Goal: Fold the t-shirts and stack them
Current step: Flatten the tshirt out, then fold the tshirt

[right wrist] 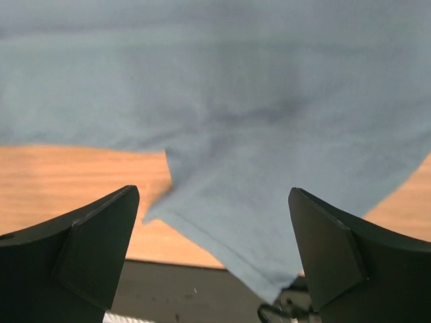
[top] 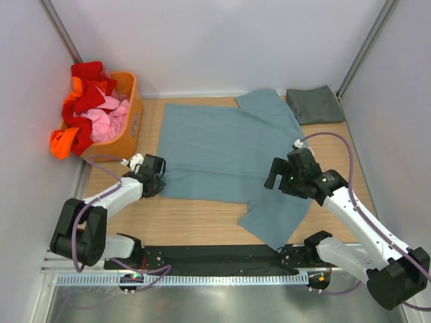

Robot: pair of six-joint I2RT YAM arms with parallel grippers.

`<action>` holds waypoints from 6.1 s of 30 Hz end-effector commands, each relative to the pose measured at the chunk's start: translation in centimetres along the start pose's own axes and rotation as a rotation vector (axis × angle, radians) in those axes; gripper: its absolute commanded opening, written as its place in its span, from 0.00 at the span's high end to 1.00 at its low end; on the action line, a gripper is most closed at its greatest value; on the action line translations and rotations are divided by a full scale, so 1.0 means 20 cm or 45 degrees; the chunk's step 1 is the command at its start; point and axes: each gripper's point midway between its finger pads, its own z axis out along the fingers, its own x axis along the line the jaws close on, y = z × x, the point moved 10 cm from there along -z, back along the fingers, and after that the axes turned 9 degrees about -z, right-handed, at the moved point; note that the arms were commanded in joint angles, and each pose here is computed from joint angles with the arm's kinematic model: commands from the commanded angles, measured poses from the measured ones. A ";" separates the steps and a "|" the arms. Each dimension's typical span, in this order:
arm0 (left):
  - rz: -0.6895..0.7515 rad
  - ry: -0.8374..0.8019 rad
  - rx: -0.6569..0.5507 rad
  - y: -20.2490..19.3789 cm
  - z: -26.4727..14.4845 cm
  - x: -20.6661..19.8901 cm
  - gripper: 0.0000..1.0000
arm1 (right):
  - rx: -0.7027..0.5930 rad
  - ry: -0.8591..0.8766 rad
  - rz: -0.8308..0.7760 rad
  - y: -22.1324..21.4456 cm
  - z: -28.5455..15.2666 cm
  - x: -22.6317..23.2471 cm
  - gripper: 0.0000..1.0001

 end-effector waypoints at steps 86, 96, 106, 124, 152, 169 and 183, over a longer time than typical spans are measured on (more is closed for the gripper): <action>0.240 -0.229 0.102 0.29 -0.63 -0.04 1.00 | -0.336 -0.240 -0.280 0.20 -0.49 0.30 0.99; 0.238 -0.172 0.164 0.39 -0.46 -0.12 1.00 | -0.201 -0.264 -0.289 0.39 -0.21 0.26 0.99; 0.273 -0.071 0.179 0.48 -0.28 -0.23 1.00 | -0.157 -0.382 -0.272 0.57 -0.06 0.19 0.99; 0.370 0.119 0.170 0.59 -0.08 -0.38 0.94 | -0.065 -0.599 -0.278 0.72 0.17 0.07 0.99; 0.290 0.149 0.055 0.44 -0.15 -0.25 0.15 | 0.018 -0.664 -0.371 0.93 0.49 0.08 0.88; 0.173 0.116 0.084 0.27 -0.05 -0.12 0.24 | -0.089 -0.825 -0.320 1.04 0.53 -0.01 0.05; 0.031 -0.015 0.036 0.18 -0.04 -0.04 0.30 | 0.042 -0.133 0.563 0.25 0.32 -0.47 0.27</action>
